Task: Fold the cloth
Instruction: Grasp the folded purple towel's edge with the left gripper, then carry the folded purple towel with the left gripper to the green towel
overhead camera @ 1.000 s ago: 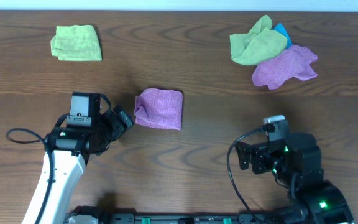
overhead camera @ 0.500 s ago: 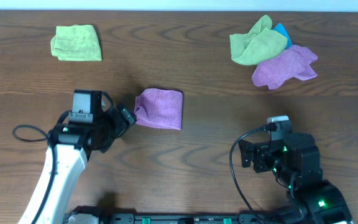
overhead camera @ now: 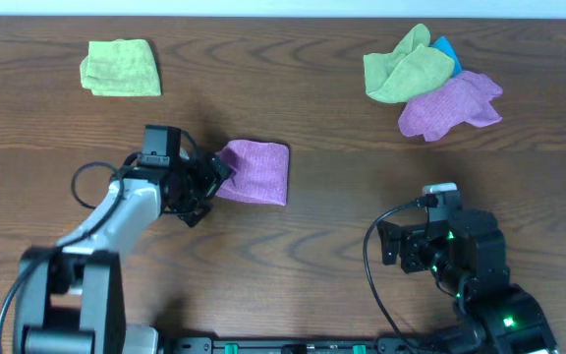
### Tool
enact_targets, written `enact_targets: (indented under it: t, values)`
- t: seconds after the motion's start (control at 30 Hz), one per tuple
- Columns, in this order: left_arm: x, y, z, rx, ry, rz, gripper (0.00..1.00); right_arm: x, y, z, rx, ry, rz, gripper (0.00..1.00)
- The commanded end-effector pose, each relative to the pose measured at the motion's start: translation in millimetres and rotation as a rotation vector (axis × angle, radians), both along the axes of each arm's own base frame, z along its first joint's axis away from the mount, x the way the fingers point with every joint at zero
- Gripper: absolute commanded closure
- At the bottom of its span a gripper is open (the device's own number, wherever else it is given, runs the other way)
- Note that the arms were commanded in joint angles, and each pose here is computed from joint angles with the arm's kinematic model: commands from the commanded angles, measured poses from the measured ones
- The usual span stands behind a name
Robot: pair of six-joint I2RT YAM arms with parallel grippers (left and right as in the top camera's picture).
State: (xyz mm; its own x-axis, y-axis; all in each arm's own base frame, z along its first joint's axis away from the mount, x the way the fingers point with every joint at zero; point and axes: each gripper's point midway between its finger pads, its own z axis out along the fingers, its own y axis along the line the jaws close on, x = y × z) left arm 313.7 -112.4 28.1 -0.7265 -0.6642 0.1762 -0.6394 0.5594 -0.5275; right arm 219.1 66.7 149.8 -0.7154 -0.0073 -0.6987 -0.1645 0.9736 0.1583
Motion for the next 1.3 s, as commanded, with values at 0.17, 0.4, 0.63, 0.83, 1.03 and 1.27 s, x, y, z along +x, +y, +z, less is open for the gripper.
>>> enact_targets:
  t: [0.17,0.4,0.63,0.83,1.03,1.27]
  values:
    - [7,-13,-21,-0.072,0.038,0.020,0.00,0,-5,-2,0.001,0.006,-0.031,0.01]
    - [18,-29,-28,-0.080,-0.002,0.007,0.18,0,-5,-2,0.001,0.006,-0.031,0.01]
    - [28,-39,-37,-0.077,-0.065,-0.049,0.66,0,-4,-2,0.001,0.007,-0.031,0.01]
    - [53,-62,-2,-0.205,-0.302,-0.204,0.94,0,-5,-2,0.001,0.007,-0.031,0.01]
    - [63,-70,15,-0.255,-0.348,-0.228,0.94,0,-5,-2,0.001,0.007,-0.031,0.01]
    - [118,-60,75,-0.249,-0.418,-0.182,0.94,0,-5,-2,0.001,0.006,-0.031,0.01]
